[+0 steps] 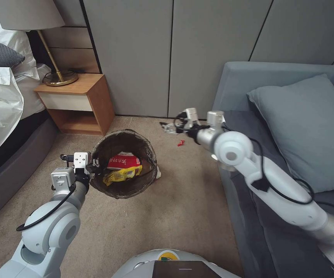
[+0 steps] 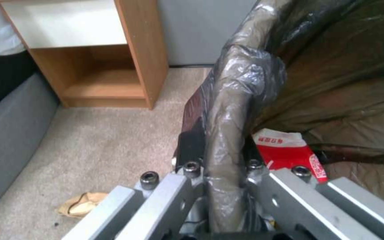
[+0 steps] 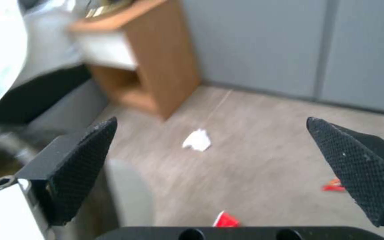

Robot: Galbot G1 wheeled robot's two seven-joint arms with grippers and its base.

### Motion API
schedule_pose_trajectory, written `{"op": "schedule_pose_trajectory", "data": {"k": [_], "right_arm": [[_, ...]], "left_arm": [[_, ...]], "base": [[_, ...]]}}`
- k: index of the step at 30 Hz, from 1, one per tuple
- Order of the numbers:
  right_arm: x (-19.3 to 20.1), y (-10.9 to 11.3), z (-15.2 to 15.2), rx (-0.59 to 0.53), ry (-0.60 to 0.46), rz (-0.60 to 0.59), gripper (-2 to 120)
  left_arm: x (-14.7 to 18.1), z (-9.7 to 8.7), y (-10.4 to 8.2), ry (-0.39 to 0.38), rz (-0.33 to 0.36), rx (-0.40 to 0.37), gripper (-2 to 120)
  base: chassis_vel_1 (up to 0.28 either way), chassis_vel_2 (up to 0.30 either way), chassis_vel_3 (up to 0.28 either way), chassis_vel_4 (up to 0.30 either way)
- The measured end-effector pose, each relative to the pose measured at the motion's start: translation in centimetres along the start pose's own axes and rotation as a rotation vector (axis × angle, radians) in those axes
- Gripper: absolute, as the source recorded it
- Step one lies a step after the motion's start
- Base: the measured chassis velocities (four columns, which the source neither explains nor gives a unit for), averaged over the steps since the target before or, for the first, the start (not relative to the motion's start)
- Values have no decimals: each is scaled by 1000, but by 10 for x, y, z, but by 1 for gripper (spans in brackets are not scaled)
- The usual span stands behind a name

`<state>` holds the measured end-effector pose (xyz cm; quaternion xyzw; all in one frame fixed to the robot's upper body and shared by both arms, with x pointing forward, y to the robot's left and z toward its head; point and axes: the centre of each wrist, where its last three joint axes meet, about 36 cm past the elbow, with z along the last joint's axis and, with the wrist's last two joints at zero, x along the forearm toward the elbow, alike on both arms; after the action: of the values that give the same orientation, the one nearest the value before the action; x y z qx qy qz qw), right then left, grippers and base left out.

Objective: Pick up the trash bin, then pick up the garbage from the floor and place it into the trash bin.

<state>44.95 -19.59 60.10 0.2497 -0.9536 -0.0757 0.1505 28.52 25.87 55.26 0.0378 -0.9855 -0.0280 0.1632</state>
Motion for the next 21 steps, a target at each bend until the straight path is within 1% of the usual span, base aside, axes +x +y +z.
{"op": "schedule_pose_trajectory", "data": {"k": [2, 3, 4, 6, 8, 9, 11, 12, 14, 17, 18, 19, 20, 21], "right_arm": [[18, -15, 20, -4, -46, 63, 100], [18, -15, 20, -4, -46, 63, 100], [24, -20, 29, -4, -54, 87, 100], [41, -30, 55, -21, -77, 158, 100], [44, -33, 60, -21, -89, 174, 100], [52, -39, 74, -9, -118, 209, 100], [62, -50, 101, 63, -173, 272, 100], [62, -50, 101, 63, -173, 272, 100], [71, -56, 135, 128, -209, 327, 100], [74, -56, 148, 138, -225, 346, 100], [78, -55, 168, 143, -256, 384, 100], [80, -52, 181, 141, -275, 408, 100], [80, -52, 181, 141, -275, 408, 100], [82, -48, 199, 145, -291, 438, 100]], "left_arm": [[3, -1, 0, -3, 2, -3, 0], [3, -1, 0, -3, 2, -3, 0], [3, -1, -1, -4, 3, -2, 0], [5, -1, -1, -1, 4, -2, 0], [5, 0, -1, -1, 4, -2, 0], [6, -1, -1, -1, 3, -2, 0], [6, -1, 0, -4, -2, -2, 0], [6, -1, 0, -4, -2, -2, 0], [5, 0, 0, -2, -7, -2, 0], [5, 0, 0, -1, -9, 0, 0], [4, 1, 0, 1, -11, 3, 0], [3, 2, 0, 3, -13, 5, 0], [3, 2, 0, 3, -13, 5, 0], [2, 3, 0, 8, -16, 4, 0]], "base": [[0, 0, 0, 0], [0, 0, 0, 0], [0, 0, 0, 0], [0, 0, 0, 0], [0, 0, 0, 0], [0, 0, 0, 0], [0, 0, 0, 0], [0, 0, 0, 0], [0, 0, 0, 0], [0, 0, 0, 0], [0, 0, 0, 0], [0, 0, 0, 0], [0, 0, 0, 0], [0, 0, 0, 0]]}}
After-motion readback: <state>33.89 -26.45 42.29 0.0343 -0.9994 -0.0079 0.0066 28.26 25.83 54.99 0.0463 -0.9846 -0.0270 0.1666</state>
